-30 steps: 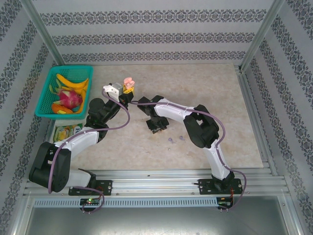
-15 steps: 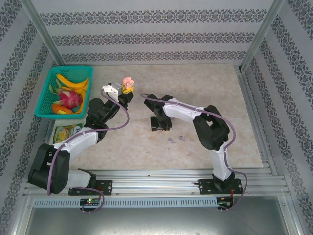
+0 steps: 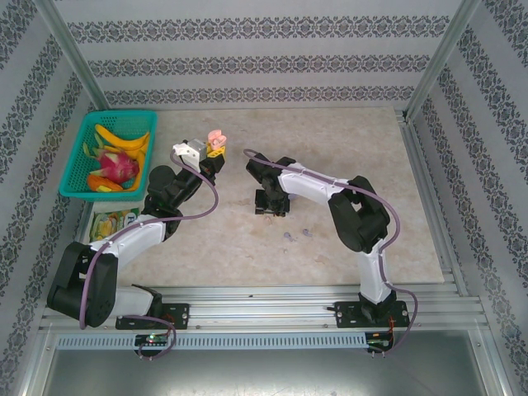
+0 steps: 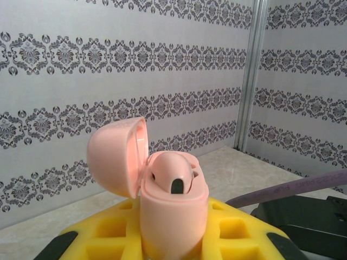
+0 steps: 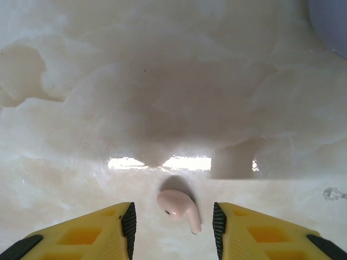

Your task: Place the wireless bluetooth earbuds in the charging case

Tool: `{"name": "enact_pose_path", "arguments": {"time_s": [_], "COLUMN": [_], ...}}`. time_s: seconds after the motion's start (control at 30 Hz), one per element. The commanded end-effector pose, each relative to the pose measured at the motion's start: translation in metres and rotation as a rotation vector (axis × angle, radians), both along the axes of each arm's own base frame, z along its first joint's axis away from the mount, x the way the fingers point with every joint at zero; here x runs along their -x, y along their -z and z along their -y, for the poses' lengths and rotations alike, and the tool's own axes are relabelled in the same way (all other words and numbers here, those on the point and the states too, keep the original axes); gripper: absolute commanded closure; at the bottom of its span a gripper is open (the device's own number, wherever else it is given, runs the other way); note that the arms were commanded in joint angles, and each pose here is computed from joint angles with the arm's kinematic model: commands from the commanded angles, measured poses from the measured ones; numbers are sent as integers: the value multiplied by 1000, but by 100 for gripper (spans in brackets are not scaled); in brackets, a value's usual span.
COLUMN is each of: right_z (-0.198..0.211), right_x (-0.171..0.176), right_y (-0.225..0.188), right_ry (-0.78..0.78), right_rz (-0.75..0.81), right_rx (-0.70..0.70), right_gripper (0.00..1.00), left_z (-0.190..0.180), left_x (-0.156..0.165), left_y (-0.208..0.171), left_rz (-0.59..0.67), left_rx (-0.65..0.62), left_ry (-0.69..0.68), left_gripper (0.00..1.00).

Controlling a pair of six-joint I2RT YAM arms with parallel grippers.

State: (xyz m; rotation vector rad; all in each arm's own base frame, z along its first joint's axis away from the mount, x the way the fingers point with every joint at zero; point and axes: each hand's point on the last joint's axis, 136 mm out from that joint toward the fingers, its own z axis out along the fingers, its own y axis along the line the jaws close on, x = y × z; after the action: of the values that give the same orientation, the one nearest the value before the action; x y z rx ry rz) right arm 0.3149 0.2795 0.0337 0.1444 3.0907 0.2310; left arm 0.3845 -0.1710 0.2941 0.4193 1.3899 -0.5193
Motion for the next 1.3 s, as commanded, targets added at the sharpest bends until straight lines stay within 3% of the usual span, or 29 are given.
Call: {"name": "enact_pose_path", "arguments": {"time_s": [0.0,0.6,1.27], "right_z": [1,5,6], "right_x": [5,13,5], "right_y": [8,30,32], "right_ry": [-11,-84,-78], "right_rz": [-20,-32,-21], "right_rx": [53,167,150], "right_gripper": [55,59,71], "left_z": [-6,-7,-7], "left_x": [2,1,0], "left_y": [-13,-11,-10], "left_rz": [30,30,24], "left_rx": [19,21,17], "left_ry": [-8,-15,-13], "left_gripper": [100,100,100]}}
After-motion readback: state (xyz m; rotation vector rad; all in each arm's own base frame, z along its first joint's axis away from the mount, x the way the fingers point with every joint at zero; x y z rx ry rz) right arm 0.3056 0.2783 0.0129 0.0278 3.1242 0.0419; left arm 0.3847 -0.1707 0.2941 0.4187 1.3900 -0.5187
